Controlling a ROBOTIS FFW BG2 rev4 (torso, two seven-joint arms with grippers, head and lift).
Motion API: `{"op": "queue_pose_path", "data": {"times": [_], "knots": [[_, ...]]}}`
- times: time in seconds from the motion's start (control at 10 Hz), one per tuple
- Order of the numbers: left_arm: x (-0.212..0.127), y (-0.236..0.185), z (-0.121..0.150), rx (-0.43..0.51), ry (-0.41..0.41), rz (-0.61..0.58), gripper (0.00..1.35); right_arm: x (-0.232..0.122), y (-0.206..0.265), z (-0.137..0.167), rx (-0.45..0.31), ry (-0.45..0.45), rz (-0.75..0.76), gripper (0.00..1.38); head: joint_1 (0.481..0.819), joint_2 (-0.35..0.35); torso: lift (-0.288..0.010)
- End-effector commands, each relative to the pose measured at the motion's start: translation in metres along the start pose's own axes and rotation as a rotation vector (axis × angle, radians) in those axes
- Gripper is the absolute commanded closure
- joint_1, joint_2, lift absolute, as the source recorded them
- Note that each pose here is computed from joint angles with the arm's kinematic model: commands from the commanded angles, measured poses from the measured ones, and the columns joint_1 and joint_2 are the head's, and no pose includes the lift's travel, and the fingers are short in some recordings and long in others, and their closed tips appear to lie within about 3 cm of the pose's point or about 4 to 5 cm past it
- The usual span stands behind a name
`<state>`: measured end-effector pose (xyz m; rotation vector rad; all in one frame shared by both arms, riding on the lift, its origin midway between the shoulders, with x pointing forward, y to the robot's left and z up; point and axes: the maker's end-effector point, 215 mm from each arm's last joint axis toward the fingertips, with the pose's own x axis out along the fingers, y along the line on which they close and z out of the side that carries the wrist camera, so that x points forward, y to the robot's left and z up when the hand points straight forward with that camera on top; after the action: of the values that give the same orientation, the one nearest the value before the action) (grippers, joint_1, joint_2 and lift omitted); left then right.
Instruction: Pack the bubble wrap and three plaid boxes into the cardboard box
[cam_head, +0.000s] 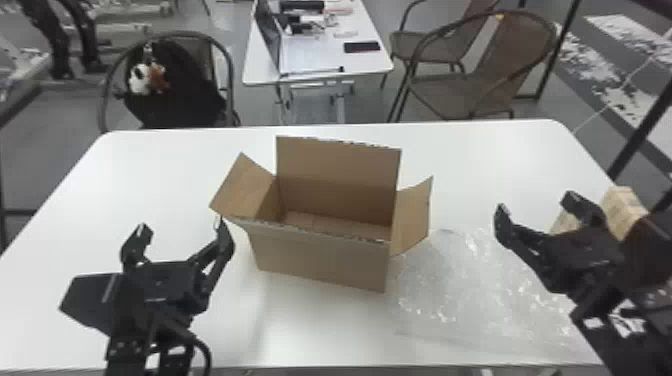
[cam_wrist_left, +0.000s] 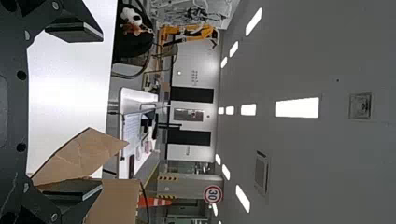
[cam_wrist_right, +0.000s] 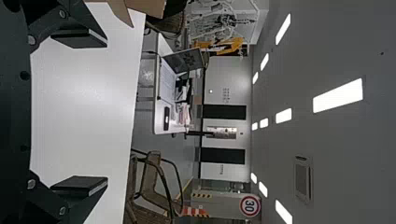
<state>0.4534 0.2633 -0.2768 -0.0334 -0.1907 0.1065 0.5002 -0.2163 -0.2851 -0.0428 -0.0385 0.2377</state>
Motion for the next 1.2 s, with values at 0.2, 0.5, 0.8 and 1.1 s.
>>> {"op": "queue_pose_path", "data": {"times": [0.2, 0.5, 0.8, 1.1], "knots": [[0.009, -0.001, 0.001, 0.007, -0.001, -0.016, 0.18, 0.0, -0.002, -0.002, 0.001, 0.008, -0.003, 0.24, 0.695, 0.05, -0.174], [0.013, 0.008, -0.001, 0.028, 0.006, -0.014, 0.18, 0.0, -0.001, -0.004, 0.004, 0.015, -0.002, 0.24, 0.695, 0.054, -0.174], [0.016, 0.015, -0.007, -0.002, 0.033, -0.015, 0.18, 0.0, -0.002, -0.004, 0.006, 0.018, -0.003, 0.24, 0.695, 0.065, -0.174], [0.063, 0.033, 0.016, -0.132, 0.133, -0.165, 0.18, 0.001, -0.003, -0.004, 0.002, 0.022, 0.001, 0.24, 0.695, 0.074, -0.174]]}}
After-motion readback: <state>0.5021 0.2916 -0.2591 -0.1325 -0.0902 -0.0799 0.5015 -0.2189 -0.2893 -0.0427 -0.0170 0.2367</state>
